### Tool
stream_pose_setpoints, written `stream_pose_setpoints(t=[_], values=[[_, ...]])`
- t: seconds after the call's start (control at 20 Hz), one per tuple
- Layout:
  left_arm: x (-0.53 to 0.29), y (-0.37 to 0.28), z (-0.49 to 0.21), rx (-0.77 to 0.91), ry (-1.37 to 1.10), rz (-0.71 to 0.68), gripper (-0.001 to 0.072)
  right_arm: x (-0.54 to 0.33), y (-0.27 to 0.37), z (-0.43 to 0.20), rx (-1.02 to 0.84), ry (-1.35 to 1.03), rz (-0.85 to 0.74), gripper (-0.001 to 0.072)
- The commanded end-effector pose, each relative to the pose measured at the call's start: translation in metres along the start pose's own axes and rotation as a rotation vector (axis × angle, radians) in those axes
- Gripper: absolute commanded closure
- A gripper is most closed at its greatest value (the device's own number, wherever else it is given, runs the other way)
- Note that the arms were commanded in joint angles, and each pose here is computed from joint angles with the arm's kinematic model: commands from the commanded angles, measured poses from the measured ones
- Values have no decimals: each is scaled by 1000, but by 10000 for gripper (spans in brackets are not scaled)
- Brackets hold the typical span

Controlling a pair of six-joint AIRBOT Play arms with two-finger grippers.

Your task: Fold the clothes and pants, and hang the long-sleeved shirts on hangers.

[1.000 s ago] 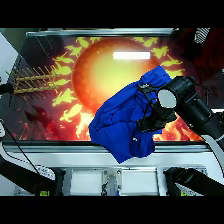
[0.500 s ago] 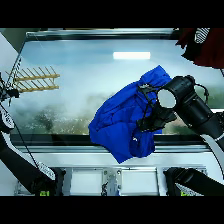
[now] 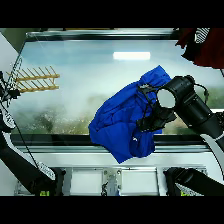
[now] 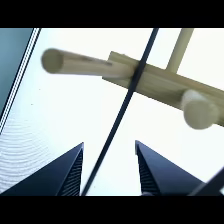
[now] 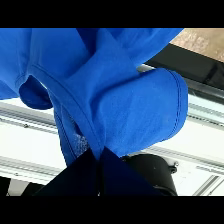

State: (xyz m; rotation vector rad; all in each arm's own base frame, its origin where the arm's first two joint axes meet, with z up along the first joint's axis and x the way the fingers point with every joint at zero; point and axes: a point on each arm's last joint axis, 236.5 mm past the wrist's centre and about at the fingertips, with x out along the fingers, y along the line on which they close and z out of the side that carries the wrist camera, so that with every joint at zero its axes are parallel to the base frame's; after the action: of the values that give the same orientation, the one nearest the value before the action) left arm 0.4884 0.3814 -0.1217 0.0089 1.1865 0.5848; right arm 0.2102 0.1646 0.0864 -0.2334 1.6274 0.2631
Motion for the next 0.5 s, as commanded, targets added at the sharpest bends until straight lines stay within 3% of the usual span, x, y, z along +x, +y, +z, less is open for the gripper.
stream_pose_setpoints(t=[0.0,0.05,0.45], values=[[1,-2,-6,-5,24,-8,471,0,0,0,-1,1,0,704],[1,-2,-8,-4,33,-8,687,0,0,0,-1,1,0,704],[-19,4,-3,-50,31,-3,697,0,0,0,-1,1,0,704]])
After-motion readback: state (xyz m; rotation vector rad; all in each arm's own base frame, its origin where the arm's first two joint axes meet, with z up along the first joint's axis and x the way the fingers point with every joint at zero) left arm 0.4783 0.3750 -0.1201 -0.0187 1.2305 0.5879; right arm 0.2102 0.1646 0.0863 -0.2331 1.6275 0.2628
